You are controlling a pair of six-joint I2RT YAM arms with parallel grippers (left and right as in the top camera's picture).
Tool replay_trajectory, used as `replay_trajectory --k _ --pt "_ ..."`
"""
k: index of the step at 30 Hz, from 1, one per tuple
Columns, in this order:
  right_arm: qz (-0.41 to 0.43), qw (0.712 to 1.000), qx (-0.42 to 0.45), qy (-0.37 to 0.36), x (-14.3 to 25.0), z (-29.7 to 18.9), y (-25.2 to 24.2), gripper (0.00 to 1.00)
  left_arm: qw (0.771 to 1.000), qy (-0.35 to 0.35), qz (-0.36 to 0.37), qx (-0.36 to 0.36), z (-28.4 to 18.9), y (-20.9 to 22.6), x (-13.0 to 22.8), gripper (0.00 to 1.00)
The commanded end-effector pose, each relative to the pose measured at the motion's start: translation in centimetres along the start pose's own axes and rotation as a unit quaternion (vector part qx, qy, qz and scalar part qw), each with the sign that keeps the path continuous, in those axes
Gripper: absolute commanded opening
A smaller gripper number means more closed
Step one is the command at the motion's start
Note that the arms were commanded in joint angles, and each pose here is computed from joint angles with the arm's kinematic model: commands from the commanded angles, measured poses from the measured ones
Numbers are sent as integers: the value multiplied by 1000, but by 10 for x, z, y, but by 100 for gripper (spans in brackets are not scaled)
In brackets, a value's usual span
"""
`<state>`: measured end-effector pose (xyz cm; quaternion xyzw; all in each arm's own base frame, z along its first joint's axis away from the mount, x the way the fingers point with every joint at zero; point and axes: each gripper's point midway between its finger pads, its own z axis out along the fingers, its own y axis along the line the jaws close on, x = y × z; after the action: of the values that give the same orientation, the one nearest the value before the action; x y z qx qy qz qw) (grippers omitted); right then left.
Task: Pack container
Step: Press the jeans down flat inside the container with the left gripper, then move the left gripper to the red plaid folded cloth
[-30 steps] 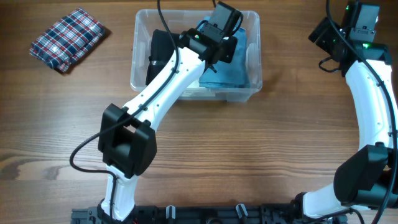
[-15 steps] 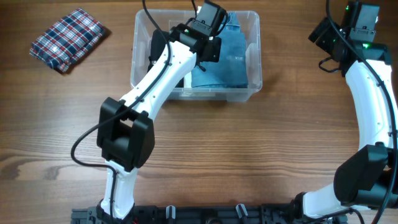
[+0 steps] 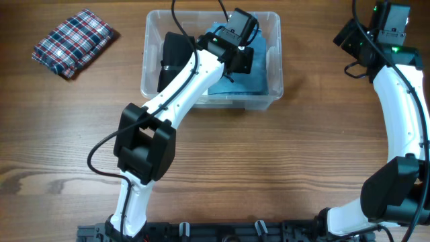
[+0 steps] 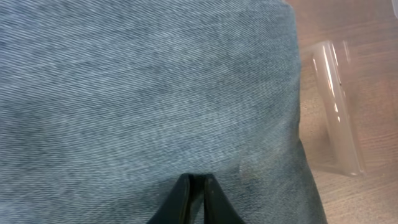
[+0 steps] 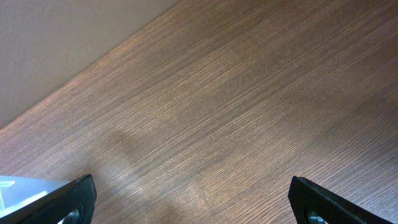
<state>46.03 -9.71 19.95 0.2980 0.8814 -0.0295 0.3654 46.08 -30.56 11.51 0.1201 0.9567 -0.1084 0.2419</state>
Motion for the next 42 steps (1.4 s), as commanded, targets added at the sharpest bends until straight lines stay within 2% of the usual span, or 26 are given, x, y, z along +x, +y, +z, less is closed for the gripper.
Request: replay_trajectory --k 1,4,8,12,17,21,25,30,35,42 --pt "2 1000 0 10 6 7 1 100 1000 15 8 3 14 0 9 8" --pt "2 1000 0 10 6 7 1 100 999 -32 14 -41 -7 13 -15 5" --pt "2 1000 0 10 6 7 1 100 990 -120 2 -79 -73 23 -58 4" --pt "1 1000 0 10 6 7 1 100 982 -157 -21 -103 -116 45 -74 4" --pt "2 1000 0 10 6 7 1 100 996 -65 -28 -60 -79 54 -41 4" --pt "2 1000 0 10 6 7 1 100 996 -9 -55 -65 -31 60 -17 4" --pt "2 1000 0 10 6 7 1 100 996 22 -52 -73 1 63 -1 6" --pt "2 1000 0 10 6 7 1 100 997 42 -53 -46 31 55 10 8" --pt "2 1000 0 10 6 7 1 100 998 7 -51 -35 13 49 -11 8" --pt "1 1000 -1 10 6 7 1 100 996 -70 -48 -6 -52 31 -49 11"
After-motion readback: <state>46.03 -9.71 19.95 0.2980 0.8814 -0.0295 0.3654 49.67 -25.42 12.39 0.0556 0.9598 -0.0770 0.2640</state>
